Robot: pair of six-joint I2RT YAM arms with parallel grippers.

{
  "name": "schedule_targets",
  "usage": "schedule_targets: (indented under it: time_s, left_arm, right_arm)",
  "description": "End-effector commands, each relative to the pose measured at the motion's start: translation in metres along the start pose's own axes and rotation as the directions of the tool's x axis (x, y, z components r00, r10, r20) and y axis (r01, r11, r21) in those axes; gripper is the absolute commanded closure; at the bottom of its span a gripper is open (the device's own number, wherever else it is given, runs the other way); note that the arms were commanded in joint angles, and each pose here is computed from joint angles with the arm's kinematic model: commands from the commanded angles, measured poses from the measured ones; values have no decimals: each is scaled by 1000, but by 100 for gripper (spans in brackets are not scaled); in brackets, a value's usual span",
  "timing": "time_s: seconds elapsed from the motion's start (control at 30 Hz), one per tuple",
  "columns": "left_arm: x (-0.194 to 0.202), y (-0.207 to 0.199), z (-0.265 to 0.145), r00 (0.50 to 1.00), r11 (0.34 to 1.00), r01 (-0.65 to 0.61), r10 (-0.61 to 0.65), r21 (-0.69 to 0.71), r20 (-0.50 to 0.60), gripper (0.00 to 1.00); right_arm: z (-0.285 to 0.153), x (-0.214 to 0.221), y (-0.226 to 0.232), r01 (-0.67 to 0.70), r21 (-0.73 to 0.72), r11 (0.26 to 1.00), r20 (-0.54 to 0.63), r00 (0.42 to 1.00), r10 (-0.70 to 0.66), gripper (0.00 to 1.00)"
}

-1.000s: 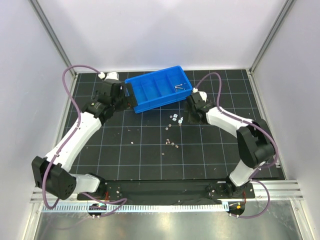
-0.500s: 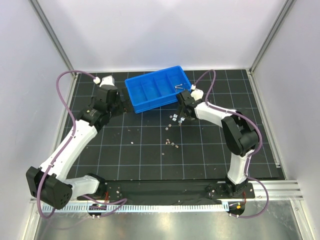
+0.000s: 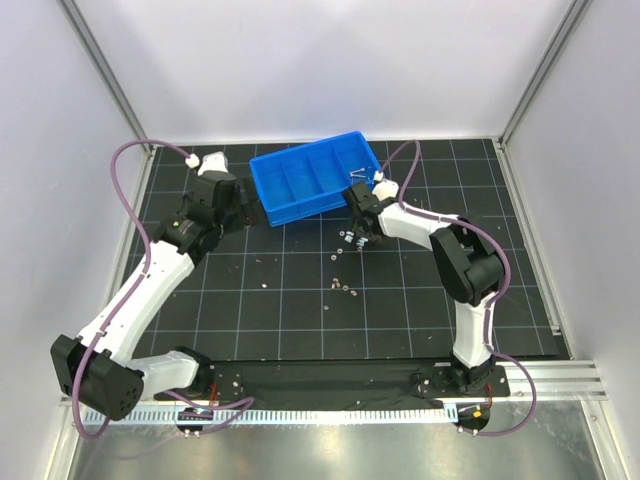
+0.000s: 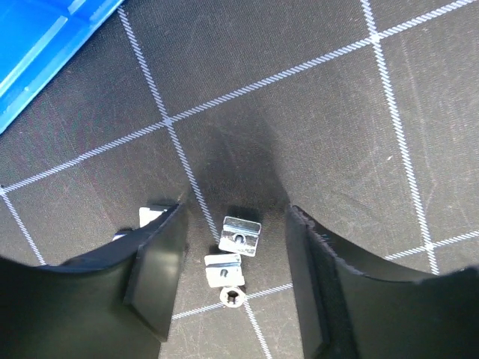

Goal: Sort the screws and nuts into containers

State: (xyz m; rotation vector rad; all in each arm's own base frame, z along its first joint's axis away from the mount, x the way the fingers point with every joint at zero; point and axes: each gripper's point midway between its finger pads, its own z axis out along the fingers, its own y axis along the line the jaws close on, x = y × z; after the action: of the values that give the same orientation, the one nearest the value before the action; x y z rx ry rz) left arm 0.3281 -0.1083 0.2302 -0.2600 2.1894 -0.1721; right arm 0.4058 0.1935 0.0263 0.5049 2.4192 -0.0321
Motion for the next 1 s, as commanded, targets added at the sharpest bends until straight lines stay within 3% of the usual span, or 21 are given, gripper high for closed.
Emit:
schedule_targets:
  time_s: [0.0,0.43,0.6,0.73,0.97]
  left_arm:
    - [-9,3,-9,999,1000,-10,10,-12,37,0]
    - [-12,4,-13,999,1000,-10,11,-16,50,0]
    - [-12,5,-12,999,1000,-10,11,-19,50,0]
    - [-12,5,-13,999,1000,-10,11,-19,53,0]
    - [-15,7,-16,998,1000,-8,9,-23,62,0]
  right_arm:
    - [1,-9,5,-21,19,1000,35,999,20,41]
    - [2,17,-19,37,121,992,-16,999,-36,50]
    - [3,19,-17,33,108,994,-23,999,-31,63]
    - [-2,14,-15,32,104,994,-17,999,-31,79]
    - [-34,-30,5,26,37,999,64,998,-28,87]
